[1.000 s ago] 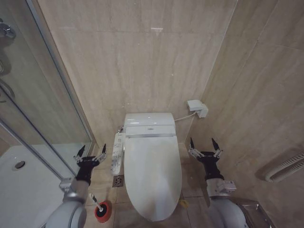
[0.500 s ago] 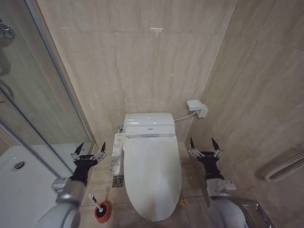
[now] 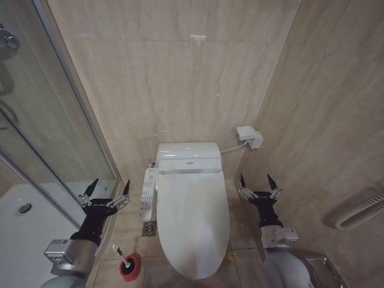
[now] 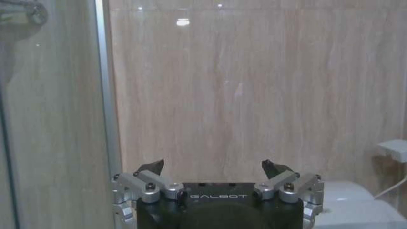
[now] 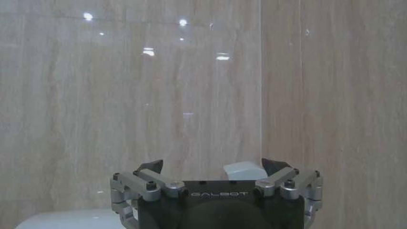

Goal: Open the toilet lid, clean the toilet bowl with a toilet brush, close the toilet lid, and flush.

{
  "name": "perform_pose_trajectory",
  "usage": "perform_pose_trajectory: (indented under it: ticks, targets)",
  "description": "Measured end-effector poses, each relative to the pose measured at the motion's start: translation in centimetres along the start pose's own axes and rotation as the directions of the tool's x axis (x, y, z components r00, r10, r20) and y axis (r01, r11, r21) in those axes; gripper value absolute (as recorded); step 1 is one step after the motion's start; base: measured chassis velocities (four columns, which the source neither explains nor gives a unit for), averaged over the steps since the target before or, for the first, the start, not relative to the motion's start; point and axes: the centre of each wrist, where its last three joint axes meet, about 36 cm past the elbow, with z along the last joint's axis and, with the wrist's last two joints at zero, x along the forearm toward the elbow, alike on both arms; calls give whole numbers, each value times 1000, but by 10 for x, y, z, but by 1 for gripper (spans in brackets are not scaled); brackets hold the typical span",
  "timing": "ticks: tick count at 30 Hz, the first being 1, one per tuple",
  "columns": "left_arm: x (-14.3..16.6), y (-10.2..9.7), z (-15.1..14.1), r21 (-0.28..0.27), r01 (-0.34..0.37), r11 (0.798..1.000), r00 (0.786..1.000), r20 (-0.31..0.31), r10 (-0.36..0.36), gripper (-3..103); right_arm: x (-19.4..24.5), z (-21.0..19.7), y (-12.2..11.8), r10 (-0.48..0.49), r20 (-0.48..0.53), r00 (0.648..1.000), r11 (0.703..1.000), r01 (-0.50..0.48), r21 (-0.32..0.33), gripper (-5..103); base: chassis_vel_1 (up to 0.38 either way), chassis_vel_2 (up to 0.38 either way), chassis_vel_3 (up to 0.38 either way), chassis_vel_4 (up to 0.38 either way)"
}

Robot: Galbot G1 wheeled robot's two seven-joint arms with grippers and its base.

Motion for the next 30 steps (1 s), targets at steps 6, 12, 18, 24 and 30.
perform_pose_trajectory:
  ticks: [6,12,18,24,30]
  targets:
    - [5,3,49,-6,39,999,999,38,-38,100,0,0,0,0,0,1000,1000,0,0,100,0,0,0,0]
    - [11,3,76,-11,57,998,997,59,-56,100,0,0,0,0,0,1000,1000,0,0,100,0,0,0,0]
    - [2,17,121,25,103,994,989,102,-105,100,0,0,0,0,0,1000,1000,0,0,100,0,0,0,0]
    - [5,16,109,64,148,987,980,127,-155,100,0,0,0,0,0,1000,1000,0,0,100,0,0,0,0]
    - [9,8,86,77,132,988,982,129,-141,100,0,0,0,0,0,1000,1000,0,0,100,0,0,0,0]
